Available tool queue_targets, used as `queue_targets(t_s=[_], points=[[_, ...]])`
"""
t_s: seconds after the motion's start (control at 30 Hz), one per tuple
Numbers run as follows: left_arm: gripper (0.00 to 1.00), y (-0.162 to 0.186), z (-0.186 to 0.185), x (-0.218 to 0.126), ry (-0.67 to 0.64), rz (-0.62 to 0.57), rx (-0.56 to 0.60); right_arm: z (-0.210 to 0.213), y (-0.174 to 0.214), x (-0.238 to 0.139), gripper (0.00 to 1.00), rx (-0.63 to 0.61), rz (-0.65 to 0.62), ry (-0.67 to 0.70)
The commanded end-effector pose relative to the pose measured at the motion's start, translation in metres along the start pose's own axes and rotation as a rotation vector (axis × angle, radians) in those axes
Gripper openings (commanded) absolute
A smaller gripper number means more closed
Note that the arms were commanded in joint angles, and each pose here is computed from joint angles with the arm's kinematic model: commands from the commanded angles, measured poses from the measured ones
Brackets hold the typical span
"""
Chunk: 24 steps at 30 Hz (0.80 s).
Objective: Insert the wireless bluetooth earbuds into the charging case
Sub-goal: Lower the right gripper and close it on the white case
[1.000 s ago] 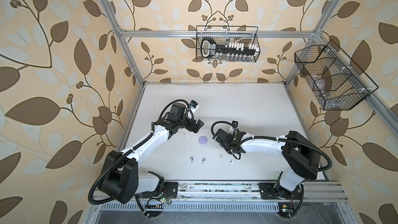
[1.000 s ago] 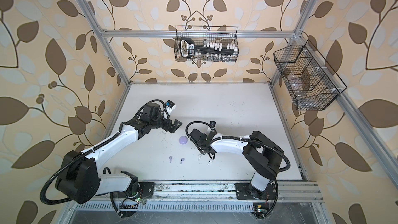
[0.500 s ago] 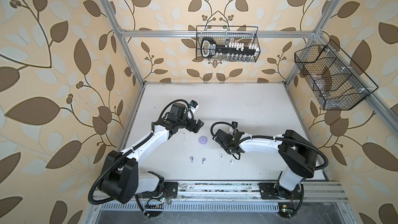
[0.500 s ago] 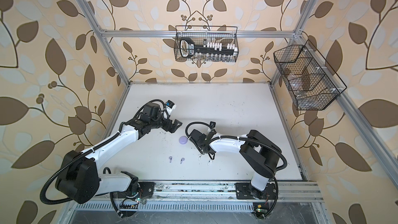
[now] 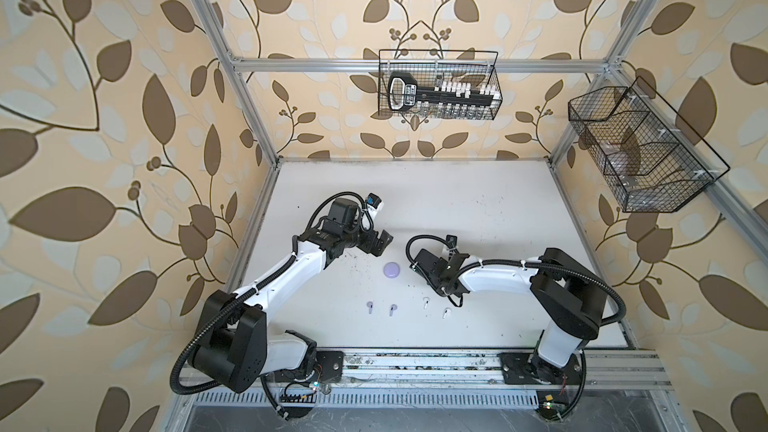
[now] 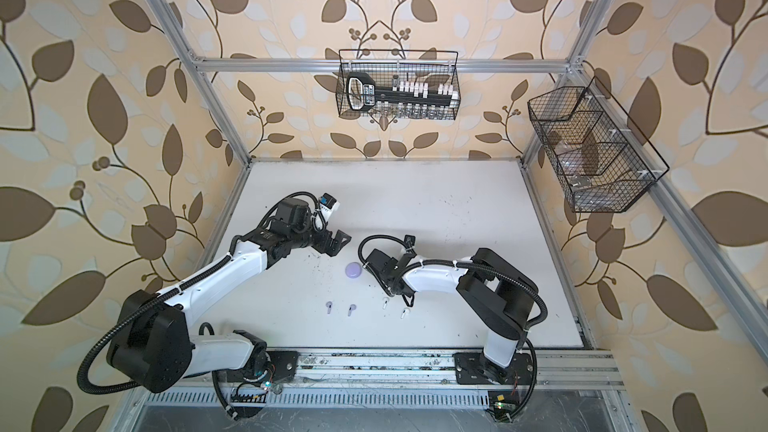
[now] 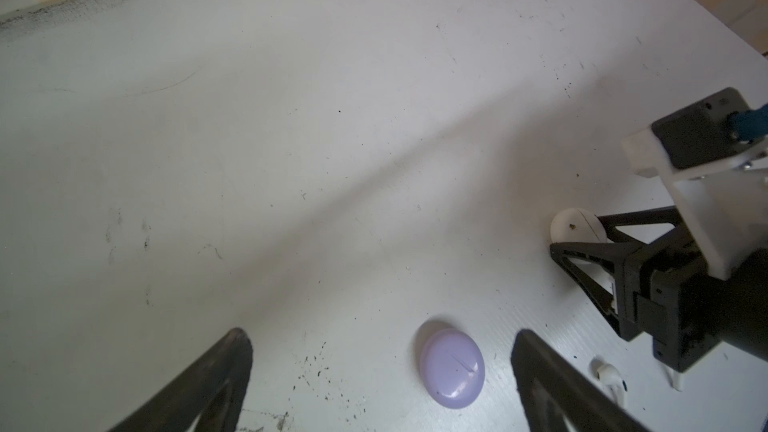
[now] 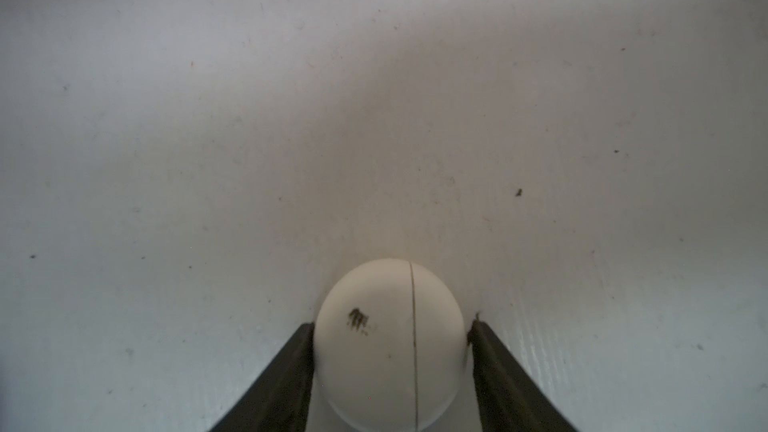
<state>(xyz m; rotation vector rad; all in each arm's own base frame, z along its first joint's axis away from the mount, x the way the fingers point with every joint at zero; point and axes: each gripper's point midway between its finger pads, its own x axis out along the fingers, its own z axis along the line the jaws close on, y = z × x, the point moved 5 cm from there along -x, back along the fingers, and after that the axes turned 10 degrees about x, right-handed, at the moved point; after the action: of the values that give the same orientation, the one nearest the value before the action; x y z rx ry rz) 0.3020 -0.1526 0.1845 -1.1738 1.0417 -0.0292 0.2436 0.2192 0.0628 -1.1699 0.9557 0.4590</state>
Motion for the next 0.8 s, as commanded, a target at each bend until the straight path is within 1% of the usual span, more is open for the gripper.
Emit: queue_targets(t_s=[0.0,0.3,0.53,0.77], points=[[0.99,-0.002,-0.001,-0.003,-0.002,-0.006,0.017,0.006,0.001,0.002,0.59,-0.008,0.004,0.0],[0.99,-0.002,0.0,-0.004,-0.01,-0.008,0.017,-0.003,0.0,0.004,0.59,-0.041,-0.008,0.033],[0.99,-0.002,0.0,-0.004,-0.011,-0.006,0.016,-0.003,0.002,0.007,0.55,-0.055,0.001,0.035],[0.99,-0.002,0.0,-0.004,-0.008,-0.006,0.017,-0.005,0.003,0.009,0.54,-0.058,0.008,0.035]])
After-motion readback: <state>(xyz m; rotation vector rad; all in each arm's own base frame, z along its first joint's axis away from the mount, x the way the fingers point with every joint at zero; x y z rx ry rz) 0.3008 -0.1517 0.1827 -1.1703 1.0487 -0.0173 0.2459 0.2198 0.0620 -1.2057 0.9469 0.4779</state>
